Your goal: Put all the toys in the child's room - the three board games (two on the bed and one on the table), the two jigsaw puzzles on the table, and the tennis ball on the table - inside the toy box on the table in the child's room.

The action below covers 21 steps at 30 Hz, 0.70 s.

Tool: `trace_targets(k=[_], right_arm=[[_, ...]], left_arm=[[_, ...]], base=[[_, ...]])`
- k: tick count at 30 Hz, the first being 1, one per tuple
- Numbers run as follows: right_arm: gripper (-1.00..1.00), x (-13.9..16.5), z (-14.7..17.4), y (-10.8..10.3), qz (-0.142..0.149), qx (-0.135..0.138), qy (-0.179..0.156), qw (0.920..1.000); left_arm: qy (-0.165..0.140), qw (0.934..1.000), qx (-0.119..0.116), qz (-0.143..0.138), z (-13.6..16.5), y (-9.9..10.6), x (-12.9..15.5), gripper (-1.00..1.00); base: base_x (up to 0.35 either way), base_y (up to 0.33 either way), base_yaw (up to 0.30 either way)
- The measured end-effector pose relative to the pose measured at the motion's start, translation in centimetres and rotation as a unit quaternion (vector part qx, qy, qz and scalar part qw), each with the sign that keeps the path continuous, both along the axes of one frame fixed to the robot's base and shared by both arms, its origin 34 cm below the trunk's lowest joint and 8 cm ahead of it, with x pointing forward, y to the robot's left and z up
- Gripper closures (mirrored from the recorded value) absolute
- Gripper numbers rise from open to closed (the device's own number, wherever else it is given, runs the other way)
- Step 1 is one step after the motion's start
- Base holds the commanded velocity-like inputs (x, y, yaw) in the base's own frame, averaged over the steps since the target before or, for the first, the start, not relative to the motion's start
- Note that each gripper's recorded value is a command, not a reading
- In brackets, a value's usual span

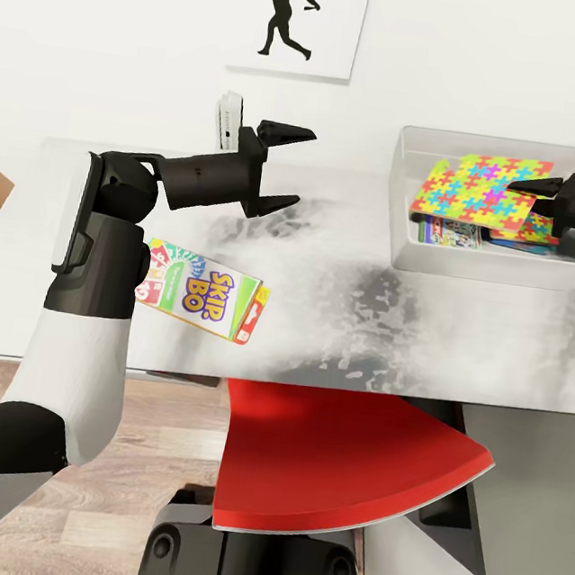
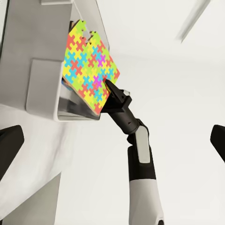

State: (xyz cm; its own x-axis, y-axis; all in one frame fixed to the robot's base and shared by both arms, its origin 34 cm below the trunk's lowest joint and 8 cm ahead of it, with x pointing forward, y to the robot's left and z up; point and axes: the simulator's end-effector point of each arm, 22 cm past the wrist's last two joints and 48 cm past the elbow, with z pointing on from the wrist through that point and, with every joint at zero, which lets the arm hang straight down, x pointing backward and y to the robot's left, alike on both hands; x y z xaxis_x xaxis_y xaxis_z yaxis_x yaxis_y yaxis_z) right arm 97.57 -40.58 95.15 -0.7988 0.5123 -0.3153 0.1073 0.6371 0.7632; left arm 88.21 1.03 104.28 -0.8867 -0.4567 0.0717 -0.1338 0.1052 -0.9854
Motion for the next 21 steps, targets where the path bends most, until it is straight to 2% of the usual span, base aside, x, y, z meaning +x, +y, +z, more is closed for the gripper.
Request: trace_targets(k=[21], right_arm=[[1.00,0.1,1.0,-2.7,-0.019,-0.011,-0.008,0.9997]], left_arm=[[0.004,1.0000,0.001,0.000,-0.6,0.0,0.1,-1.00]], base=[[0.000,0.000,0.000]])
